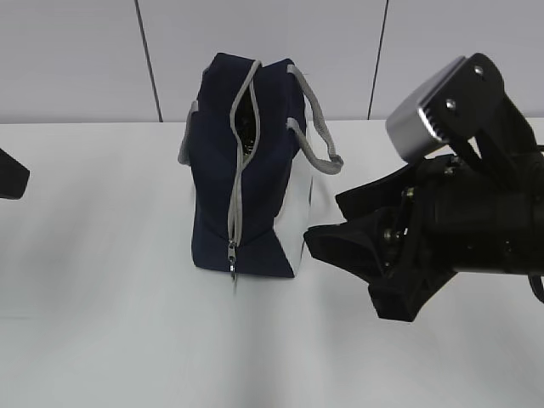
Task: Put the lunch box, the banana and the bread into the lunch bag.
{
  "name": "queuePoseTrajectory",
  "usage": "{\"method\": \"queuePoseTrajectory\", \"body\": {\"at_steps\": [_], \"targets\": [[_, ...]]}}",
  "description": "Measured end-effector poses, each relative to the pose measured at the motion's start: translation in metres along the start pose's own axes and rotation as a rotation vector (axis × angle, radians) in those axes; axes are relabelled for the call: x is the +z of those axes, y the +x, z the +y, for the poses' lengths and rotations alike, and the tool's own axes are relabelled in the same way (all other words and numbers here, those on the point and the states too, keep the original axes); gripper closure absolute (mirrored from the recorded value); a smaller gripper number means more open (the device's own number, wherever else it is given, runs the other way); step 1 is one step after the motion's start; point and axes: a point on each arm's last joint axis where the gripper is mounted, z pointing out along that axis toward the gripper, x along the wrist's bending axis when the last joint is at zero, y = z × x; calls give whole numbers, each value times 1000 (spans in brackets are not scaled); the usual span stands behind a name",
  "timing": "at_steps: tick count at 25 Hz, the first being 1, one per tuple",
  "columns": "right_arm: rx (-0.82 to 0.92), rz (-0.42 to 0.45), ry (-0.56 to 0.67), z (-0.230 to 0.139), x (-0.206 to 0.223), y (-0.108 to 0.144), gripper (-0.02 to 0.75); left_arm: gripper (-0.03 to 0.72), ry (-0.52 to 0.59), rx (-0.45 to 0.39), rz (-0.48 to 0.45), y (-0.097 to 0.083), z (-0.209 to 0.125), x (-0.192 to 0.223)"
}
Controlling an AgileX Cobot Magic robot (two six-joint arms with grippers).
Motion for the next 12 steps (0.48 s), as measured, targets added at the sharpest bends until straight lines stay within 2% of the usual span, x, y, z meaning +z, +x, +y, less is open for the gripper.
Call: {"method": "queuePoseTrajectory", "body": {"at_steps": [3,8,12], "targets": [[-23,-17,-4,0,1,0,332,316,-1,1,0,0,0,0],[-66,-140,-16,5,4,2,332,317,-2,1,0,0,0,0],[-115,-194,-33,11,6,14,332,317,-5,1,1,0,0,0]]}}
